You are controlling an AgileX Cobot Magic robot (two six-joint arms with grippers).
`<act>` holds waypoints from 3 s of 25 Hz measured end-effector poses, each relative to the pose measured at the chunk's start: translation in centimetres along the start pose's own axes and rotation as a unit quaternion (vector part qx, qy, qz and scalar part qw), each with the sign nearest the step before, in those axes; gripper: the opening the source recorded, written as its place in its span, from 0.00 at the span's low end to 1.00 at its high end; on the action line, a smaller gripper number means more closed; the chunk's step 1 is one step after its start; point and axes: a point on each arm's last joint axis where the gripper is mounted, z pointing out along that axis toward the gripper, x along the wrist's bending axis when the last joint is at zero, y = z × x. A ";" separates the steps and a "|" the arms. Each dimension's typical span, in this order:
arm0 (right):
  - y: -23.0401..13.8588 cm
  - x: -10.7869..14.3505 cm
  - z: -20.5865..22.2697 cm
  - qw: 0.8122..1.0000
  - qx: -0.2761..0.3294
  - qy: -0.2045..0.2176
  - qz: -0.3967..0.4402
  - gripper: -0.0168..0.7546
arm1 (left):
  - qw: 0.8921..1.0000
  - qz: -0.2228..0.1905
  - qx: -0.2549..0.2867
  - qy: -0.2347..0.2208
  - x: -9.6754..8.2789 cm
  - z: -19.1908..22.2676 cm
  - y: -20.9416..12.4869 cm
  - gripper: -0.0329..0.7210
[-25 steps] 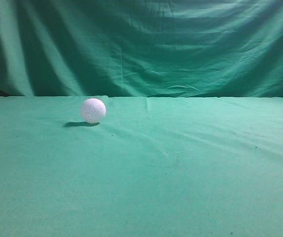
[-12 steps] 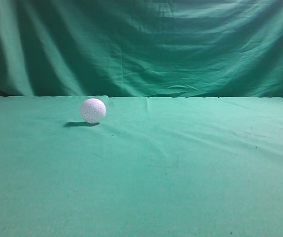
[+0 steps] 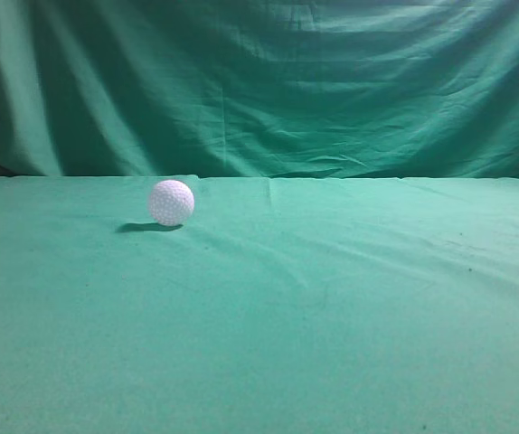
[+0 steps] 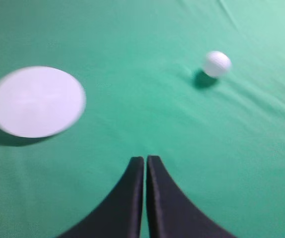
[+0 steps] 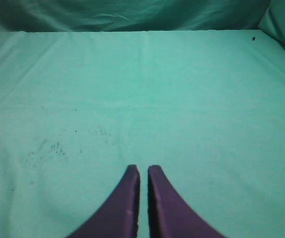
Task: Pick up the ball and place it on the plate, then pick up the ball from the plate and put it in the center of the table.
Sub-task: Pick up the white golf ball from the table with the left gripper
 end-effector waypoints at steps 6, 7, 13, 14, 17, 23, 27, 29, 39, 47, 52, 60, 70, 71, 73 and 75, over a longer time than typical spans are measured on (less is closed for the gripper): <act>0.0 0.0 0.0 1.000 0.000 0.000 0.000 0.09 | 0.995 0.041 0.048 -0.078 -0.7 2.3 3.8 0.04; 0.0 0.0 0.0 1.000 0.000 0.000 0.000 0.09 | 0.994 0.041 0.057 -0.087 -0.6 2.8 4.4 0.04; 0.0 0.0 0.0 1.000 0.000 0.000 0.000 0.09 | 0.984 0.060 0.106 -0.127 -1.1 6.8 7.1 0.04; 0.0 0.0 0.0 1.000 0.000 0.000 0.000 0.09 | 0.981 0.074 0.112 -0.139 -1.7 7.6 7.5 0.04; 0.0 0.0 0.0 1.000 0.000 0.000 0.000 0.09 | 0.975 0.110 0.125 -0.150 -3.2 10.1 8.3 0.04; 0.0 0.0 0.0 1.000 0.000 0.000 0.000 0.09 | 0.955 0.181 0.188 -0.140 -6.3 15.6 9.6 0.04; 0.0 0.0 0.0 1.000 0.000 0.000 0.000 0.09 | 0.948 0.203 0.209 -0.129 -8.0 18.4 10.6 0.04; 0.0 0.0 0.0 1.000 0.000 0.000 0.000 0.09 | 0.947 0.206 0.211 -0.131 -8.7 19.8 11.1 0.04; 0.0 0.0 0.0 1.000 0.000 0.000 0.000 0.09 | 0.943 0.192 0.244 -0.123 -9.5 25.6 11.0 0.22; 0.0 0.0 0.0 1.000 0.000 0.000 0.000 0.09 | 0.953 0.146 0.253 -0.087 -9.2 28.7 9.3 0.87; 0.0 0.0 0.0 1.000 0.000 0.000 0.000 0.09 | 0.950 0.158 0.264 -0.061 -8.7 30.1 8.3 0.90; 0.0 0.0 0.0 1.000 0.000 0.000 0.000 0.09 | 0.946 0.150 0.280 -0.057 -8.7 31.4 7.2 0.82; 0.0 0.0 0.0 1.000 0.000 0.000 0.000 0.09 | 0.953 0.132 0.265 -0.063 -8.9 31.7 7.3 0.82; 0.0 0.0 0.0 1.000 0.000 0.000 0.000 0.09 | 0.953 0.132 0.264 -0.063 -8.9 31.7 7.3 0.82; 0.0 0.0 0.0 1.000 0.000 0.000 0.000 0.09 | 0.954 0.132 0.262 -0.063 -8.9 31.8 7.4 0.82; 0.0 0.0 0.0 1.000 0.000 0.000 0.000 0.09 | 0.954 0.132 0.260 -0.063 -8.9 31.8 7.4 0.82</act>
